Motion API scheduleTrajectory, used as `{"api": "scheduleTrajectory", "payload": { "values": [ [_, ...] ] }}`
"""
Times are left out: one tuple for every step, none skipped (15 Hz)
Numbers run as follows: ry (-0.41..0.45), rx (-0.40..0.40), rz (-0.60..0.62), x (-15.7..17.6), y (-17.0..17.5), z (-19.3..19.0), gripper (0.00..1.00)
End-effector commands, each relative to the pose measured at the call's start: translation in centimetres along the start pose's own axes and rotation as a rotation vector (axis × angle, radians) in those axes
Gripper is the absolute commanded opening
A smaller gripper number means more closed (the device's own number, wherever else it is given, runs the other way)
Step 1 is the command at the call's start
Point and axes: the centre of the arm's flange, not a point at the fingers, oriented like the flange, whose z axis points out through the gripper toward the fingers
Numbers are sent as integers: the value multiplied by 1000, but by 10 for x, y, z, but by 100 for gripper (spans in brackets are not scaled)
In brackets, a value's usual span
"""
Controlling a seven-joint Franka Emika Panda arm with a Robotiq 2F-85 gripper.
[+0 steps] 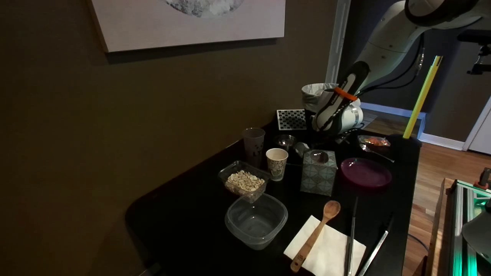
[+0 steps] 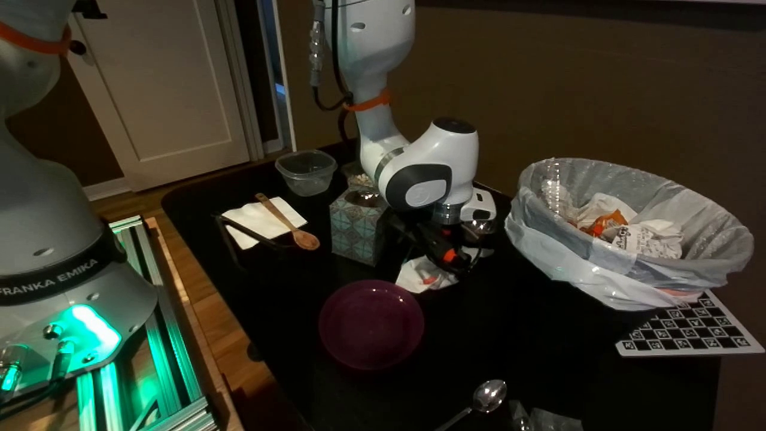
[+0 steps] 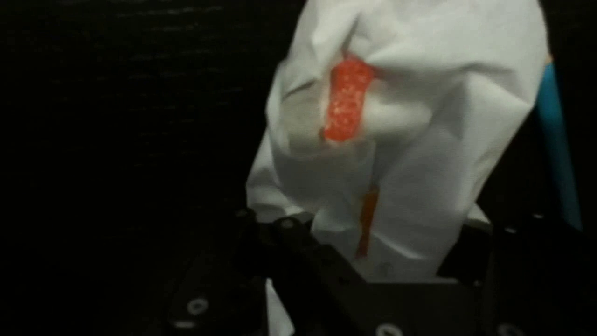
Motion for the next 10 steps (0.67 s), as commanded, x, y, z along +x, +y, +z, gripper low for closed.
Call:
{"api": "scheduleTrajectory", "payload": {
  "values": [
    [-12,-26,6,-2,-5,-16,0],
    [-8,-31,1,-1,-6,-22,0],
    [-4,-40,1,0,-7,-27,0],
    [1,-48,-1,2,-9,-34,0],
    [3,-54,-6,3,-10,-40,0],
    [6,-61,-9,5,-12,-46,0],
    [10,-73,-12,7,-14,-52,0],
    [11,-80,-14,10,-15,-57,0],
    [11,-86,-15,12,-14,-61,0],
    [9,-95,-15,14,-15,-63,0]
  ]
}}
